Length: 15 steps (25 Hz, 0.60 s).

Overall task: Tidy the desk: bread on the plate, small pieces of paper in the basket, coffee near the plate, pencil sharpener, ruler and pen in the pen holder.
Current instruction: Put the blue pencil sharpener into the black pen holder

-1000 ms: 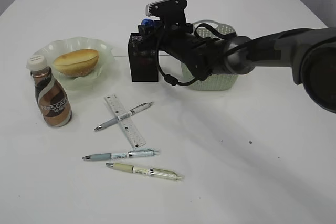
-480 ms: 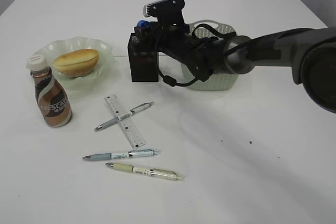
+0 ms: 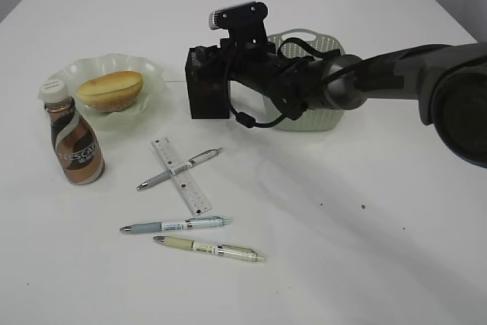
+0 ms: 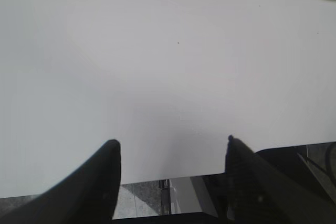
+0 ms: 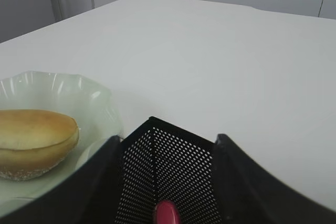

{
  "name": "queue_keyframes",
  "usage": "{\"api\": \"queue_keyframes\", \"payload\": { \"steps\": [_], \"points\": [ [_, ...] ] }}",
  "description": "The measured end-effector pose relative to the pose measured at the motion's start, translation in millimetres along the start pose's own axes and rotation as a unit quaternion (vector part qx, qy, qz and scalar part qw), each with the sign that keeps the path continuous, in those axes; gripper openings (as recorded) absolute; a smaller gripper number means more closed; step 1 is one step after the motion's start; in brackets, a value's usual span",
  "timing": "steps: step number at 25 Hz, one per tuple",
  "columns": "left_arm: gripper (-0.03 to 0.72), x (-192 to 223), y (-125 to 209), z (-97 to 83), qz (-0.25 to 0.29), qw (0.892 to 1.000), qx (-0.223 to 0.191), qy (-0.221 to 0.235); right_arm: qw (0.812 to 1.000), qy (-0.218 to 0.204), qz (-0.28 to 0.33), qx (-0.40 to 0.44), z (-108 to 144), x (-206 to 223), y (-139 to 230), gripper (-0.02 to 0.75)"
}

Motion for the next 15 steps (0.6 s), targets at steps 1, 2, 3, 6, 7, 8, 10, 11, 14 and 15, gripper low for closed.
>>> {"api": "queue_keyframes", "payload": {
  "steps": [1, 2, 3, 6, 7, 8, 10, 11, 14, 15],
  "points": [
    [0.458, 0, 0, -0.7, 0.000, 1.000, -0.001, 0.002, 1.000, 0.000, -0.001, 0.001, 0, 0, -1, 0.399],
    [0.458, 0, 0, -0.7, 0.000, 1.000, -0.001, 0.002, 1.000, 0.000, -0.001, 0.001, 0, 0, -1, 0.399],
    [0.458, 0, 0, -0.7, 0.000, 1.000, -0.001, 0.002, 1.000, 0.001, -0.001, 0.001, -1, 0, -1, 0.399],
    [0.458, 0, 0, -0.7, 0.000, 1.000, -0.001, 0.002, 1.000, 0.008, 0.013, 0.010, -5, 0, 2, 0.400],
    [0.458, 0, 0, -0.7, 0.000, 1.000, -0.001, 0.002, 0.999, 0.014, 0.028, 0.015, -6, -1, 4, 0.400],
    [0.458, 0, 0, -0.7, 0.000, 1.000, -0.001, 0.002, 0.999, 0.018, 0.036, 0.018, -8, -2, 3, 0.400],
    [0.458, 0, 0, -0.7, 0.000, 1.000, -0.001, 0.002, 0.997, 0.031, 0.063, 0.021, -10, -7, -3, 0.398],
    [0.458, 0, 0, -0.7, 0.000, 1.000, -0.001, 0.002, 0.996, 0.039, 0.080, 0.022, -11, -10, -6, 0.396],
    [0.458, 0, 1, -0.9, 0.003, 1.000, -0.002, 0.003, 0.988, 0.069, 0.134, 0.043, -14, -26, -24, 0.383],
    [0.458, 0, 2, -1.3, 0.008, 1.000, -0.003, 0.005, 0.984, 0.078, 0.147, 0.056, -13, -33, -33, 0.377]
  ]
}}
Point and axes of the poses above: a point on each arm's last joint axis where the gripper is mounted, x pointing out along that axis toward the gripper, z along the wrist's bending axis when the last joint is at zero, y = z × x, the point moved 5 cm from there along x, pointing out along that axis toward the gripper, and after that the axes turned 8 degrees about x, right-handed, at the moved point
